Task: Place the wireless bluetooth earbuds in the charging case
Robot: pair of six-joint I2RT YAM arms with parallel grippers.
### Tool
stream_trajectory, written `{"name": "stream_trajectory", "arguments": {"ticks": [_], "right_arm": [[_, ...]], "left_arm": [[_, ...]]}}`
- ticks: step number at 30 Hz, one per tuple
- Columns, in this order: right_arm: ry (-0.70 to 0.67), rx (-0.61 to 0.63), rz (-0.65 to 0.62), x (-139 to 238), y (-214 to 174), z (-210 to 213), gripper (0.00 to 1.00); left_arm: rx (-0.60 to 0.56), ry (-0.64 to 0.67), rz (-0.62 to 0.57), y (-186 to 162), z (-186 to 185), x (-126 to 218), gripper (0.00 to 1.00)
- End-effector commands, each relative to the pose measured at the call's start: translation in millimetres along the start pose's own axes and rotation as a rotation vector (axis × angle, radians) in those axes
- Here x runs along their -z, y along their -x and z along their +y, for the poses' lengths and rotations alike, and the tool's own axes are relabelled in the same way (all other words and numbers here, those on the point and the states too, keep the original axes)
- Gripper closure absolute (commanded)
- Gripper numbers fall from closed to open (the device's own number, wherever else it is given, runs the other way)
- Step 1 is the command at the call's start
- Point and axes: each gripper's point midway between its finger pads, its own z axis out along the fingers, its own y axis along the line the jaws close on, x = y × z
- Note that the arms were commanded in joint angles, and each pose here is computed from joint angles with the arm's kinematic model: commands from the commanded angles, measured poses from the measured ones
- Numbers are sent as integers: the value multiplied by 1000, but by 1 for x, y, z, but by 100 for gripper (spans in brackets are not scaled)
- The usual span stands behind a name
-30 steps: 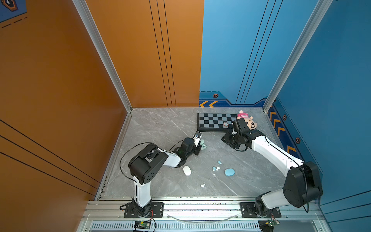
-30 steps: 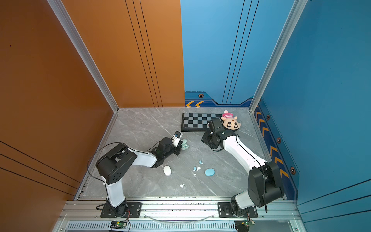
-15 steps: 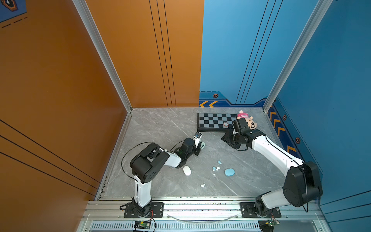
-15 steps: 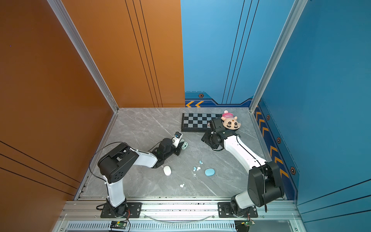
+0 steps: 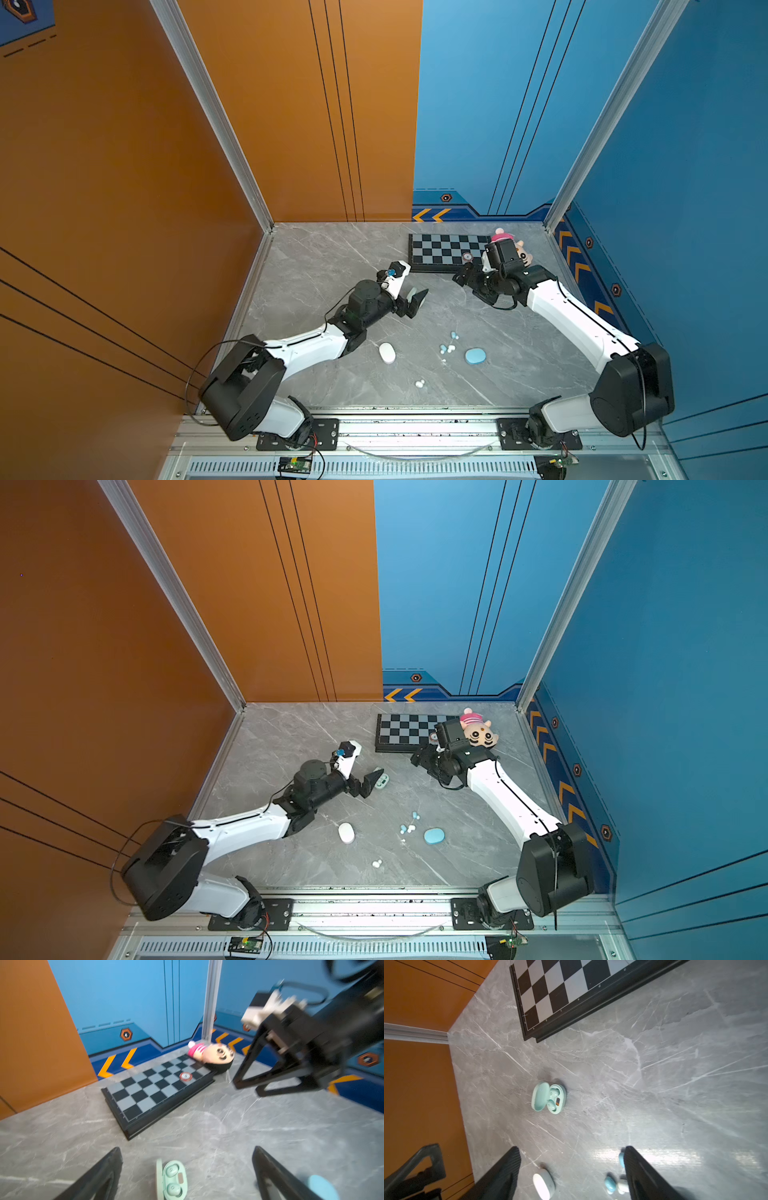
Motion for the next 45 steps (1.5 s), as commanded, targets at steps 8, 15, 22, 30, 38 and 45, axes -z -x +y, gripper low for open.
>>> {"name": "stream_trajectory", "arguments": {"ticks": [8, 15, 22, 30, 38, 45], "right_arm": [[-22, -49, 92, -45, -14, 25, 0], [-74, -69, 105, -88, -19, 46, 0], [-128, -125, 122, -130, -25, 51, 0], [-192, -138, 134, -156, -34, 43, 0], [-271, -161, 157, -161, -49, 19, 4], [-286, -178, 138, -152, -48, 11, 7]], "left_arm": [[397, 70, 273, -24, 21, 67, 2], [610, 201, 258, -44, 63, 99, 2], [639, 232, 219, -49, 79, 115, 2], [607, 249, 194, -43, 83, 115, 2], [600, 269, 177, -40, 87, 116, 2], [605, 270, 175, -41, 89, 114, 2]]}}
